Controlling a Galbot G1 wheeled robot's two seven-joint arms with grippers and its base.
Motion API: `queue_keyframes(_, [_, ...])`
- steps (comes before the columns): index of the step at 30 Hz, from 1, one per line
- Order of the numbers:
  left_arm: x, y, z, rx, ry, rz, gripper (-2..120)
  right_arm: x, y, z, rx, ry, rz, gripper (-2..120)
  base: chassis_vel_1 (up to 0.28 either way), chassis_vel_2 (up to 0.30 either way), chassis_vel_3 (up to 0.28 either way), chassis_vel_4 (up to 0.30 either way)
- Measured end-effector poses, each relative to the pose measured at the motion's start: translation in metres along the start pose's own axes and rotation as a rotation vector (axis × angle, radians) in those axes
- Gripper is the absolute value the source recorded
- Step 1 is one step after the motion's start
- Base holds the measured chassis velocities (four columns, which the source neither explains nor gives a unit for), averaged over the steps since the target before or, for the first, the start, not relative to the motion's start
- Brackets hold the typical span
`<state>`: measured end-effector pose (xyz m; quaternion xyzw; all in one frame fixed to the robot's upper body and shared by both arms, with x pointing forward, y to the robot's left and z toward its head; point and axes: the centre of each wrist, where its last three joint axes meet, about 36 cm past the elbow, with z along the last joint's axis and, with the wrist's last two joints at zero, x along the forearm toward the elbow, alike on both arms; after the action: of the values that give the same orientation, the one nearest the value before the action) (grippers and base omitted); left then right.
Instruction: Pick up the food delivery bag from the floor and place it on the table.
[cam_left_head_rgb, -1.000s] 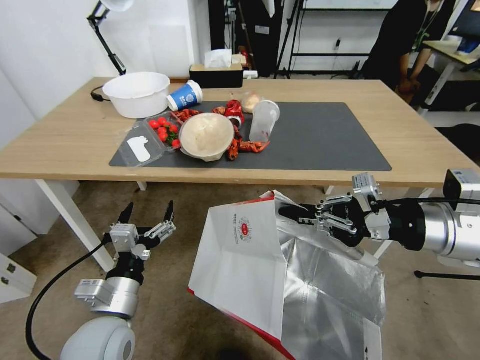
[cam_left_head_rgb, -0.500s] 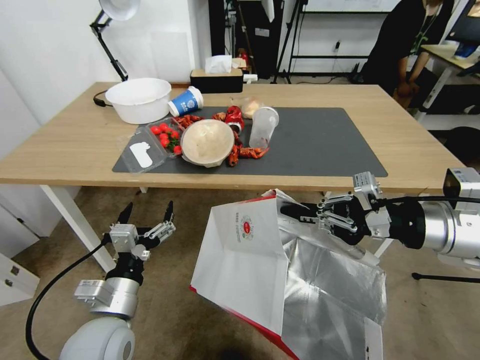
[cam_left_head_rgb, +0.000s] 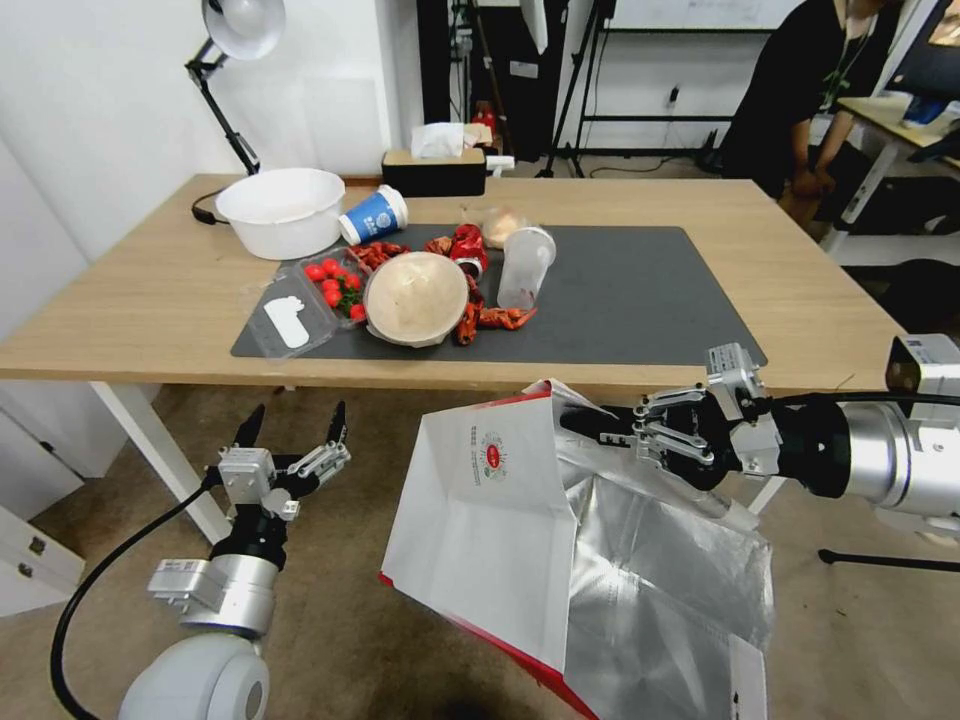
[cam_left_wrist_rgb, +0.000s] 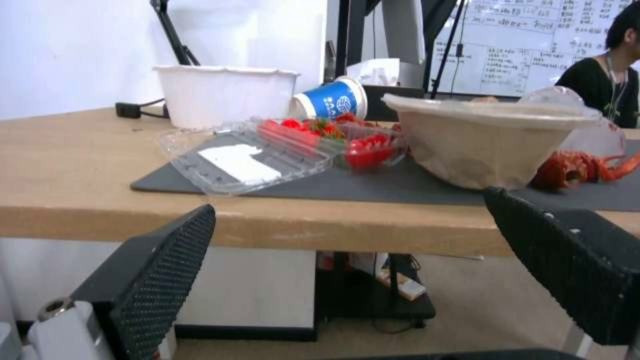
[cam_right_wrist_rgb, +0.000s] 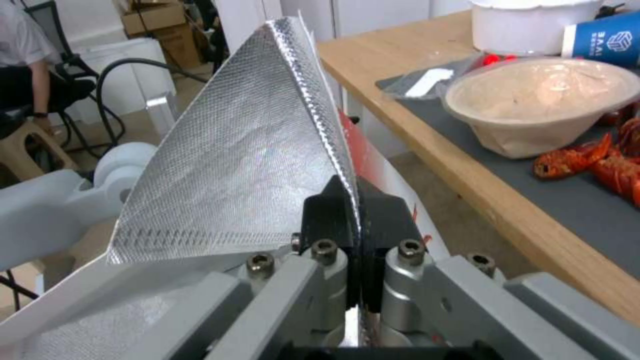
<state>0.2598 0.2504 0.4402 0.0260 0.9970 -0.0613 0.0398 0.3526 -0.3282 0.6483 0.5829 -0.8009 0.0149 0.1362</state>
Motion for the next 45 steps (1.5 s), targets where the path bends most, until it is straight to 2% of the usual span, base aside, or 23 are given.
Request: queue_keyframes(45, [0.0033, -0.0005, -0.0042, -0.002, -0.010, -0.003, 100, -0.0013, 0.0040, -0.0020, 0.009, -0.006, -0.005, 0, 0.000, 0.000, 0.000, 0.000])
